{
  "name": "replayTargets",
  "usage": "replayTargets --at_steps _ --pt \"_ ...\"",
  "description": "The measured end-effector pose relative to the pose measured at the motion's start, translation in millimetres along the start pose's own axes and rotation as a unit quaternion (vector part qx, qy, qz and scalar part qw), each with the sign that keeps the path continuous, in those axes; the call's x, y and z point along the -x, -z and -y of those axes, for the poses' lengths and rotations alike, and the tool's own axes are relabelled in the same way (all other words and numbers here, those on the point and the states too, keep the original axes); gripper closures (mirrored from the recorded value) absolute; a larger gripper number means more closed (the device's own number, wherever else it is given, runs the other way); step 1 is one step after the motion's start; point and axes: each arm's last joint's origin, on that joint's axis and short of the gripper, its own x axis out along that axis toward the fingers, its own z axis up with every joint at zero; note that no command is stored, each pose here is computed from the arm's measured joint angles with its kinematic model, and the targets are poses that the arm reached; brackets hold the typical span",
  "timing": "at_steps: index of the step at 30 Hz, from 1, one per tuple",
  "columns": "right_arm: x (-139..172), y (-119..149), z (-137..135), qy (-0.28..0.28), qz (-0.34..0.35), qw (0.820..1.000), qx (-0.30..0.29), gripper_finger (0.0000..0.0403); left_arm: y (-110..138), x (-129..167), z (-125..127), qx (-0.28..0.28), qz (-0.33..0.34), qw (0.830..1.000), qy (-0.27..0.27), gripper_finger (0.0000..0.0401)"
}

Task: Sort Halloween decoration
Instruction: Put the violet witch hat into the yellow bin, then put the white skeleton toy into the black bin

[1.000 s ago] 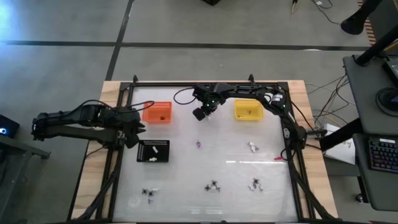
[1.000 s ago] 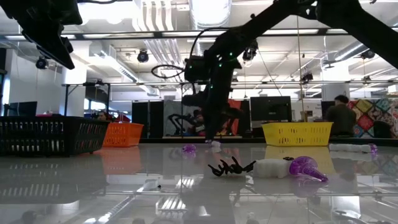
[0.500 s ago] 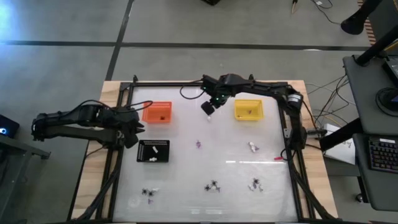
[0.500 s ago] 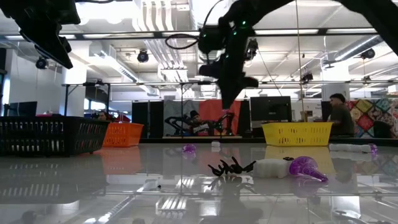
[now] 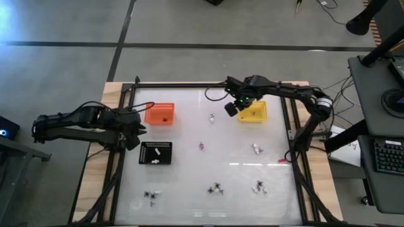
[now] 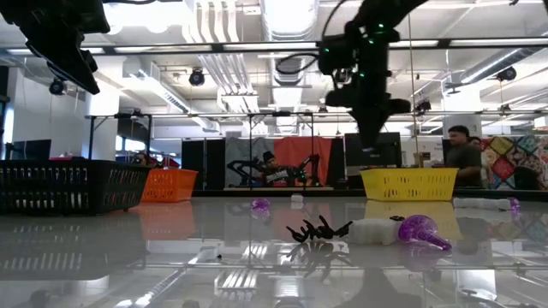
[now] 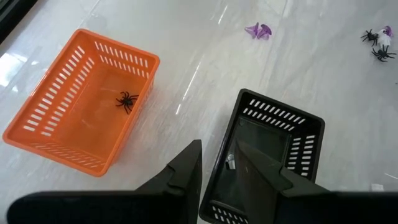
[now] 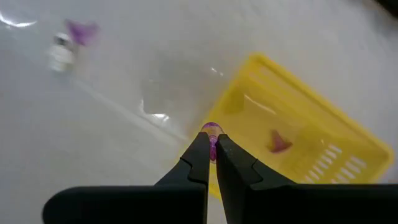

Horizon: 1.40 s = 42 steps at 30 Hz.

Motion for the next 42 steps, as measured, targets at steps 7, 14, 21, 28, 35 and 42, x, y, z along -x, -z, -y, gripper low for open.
replayTargets --at_steps 7,14,21,28,35,42 --pt "-17.6 16.7 27.6 0.018 -0.025 0.999 -0.030 0.0394 -0.1 -0.2 0.0 0.000 0.000 1.000 0.000 0.0324" --pt "-32.6 24.5 35.7 0.033 -0.051 0.997 -0.048 0.0394 -0.2 -0.2 0.1 0.000 0.000 1.000 0.000 0.0324" --pt "-35.7 26.6 36.4 0.037 -0.053 0.996 -0.064 0.0372 -0.2 -0.2 0.1 0.000 0.000 1.000 0.000 0.0324" --pt "-32.0 23.3 35.3 0.055 -0.033 0.996 -0.062 0.0315 -0.2 -0.2 0.1 0.000 0.000 1.000 0.000 0.0324" --pt "-25.8 18.4 33.4 0.048 -0.022 0.997 -0.063 0.0276 -2.9 -0.2 0.9 0.004 0.014 1.000 0.004 0.0324" --pt "-9.5 7.8 26.4 0.029 0.007 0.998 -0.063 0.0266 -4.4 -2.3 5.4 0.064 -0.008 0.996 0.063 0.0324"
